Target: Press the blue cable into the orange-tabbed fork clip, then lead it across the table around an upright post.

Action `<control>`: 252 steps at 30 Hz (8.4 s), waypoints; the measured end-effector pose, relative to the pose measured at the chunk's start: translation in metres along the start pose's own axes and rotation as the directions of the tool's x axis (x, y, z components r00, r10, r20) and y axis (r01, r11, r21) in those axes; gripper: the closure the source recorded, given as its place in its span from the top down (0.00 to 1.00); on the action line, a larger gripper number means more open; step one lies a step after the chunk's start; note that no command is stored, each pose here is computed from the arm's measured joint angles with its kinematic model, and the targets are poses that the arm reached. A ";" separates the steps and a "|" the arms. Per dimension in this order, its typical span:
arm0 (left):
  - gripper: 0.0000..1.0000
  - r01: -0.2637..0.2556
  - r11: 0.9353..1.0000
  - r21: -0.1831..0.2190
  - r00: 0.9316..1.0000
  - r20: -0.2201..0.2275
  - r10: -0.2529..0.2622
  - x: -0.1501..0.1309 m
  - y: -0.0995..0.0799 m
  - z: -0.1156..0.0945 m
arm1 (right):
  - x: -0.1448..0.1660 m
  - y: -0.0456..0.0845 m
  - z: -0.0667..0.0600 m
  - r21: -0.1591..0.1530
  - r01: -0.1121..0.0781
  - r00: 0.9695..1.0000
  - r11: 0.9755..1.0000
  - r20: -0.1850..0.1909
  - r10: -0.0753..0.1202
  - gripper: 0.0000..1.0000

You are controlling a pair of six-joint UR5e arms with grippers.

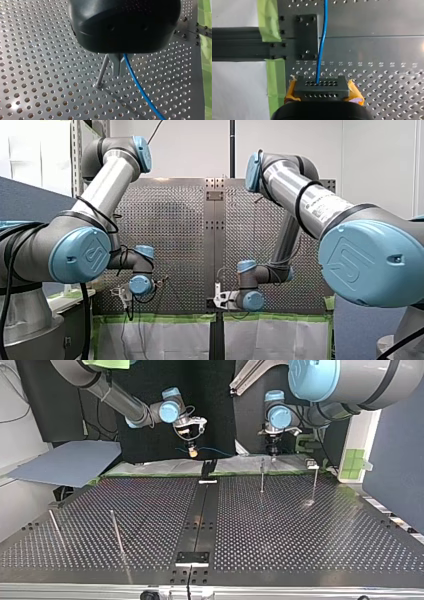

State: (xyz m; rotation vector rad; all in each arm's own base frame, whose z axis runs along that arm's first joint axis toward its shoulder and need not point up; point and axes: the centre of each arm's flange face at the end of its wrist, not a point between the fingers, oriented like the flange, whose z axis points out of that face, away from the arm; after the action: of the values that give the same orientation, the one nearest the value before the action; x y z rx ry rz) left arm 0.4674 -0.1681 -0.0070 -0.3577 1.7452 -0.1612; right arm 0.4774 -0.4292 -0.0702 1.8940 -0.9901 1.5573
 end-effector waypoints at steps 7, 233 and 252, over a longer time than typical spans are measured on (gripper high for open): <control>0.00 0.003 1.000 0.004 1.000 0.003 -0.003 -0.004 0.001 0.007 | 0.002 0.002 0.004 -0.004 -0.001 1.000 1.000 0.009 0.001 0.00; 1.00 -0.158 0.973 0.167 0.978 -0.108 0.177 -0.031 -0.019 -0.052 | 0.031 0.060 0.062 -0.172 0.034 0.999 0.984 0.016 -0.032 0.00; 1.00 -0.178 0.962 0.209 0.970 -0.125 0.206 -0.027 -0.024 -0.055 | 0.030 0.058 0.062 -0.168 0.033 0.999 0.985 0.016 -0.030 0.00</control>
State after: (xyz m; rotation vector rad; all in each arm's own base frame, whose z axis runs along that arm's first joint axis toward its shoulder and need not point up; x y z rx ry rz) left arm 0.4216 -0.1868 0.0373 -0.0309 1.8789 -0.2216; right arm 0.4726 -0.5184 -0.0590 1.7964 -1.0576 1.3982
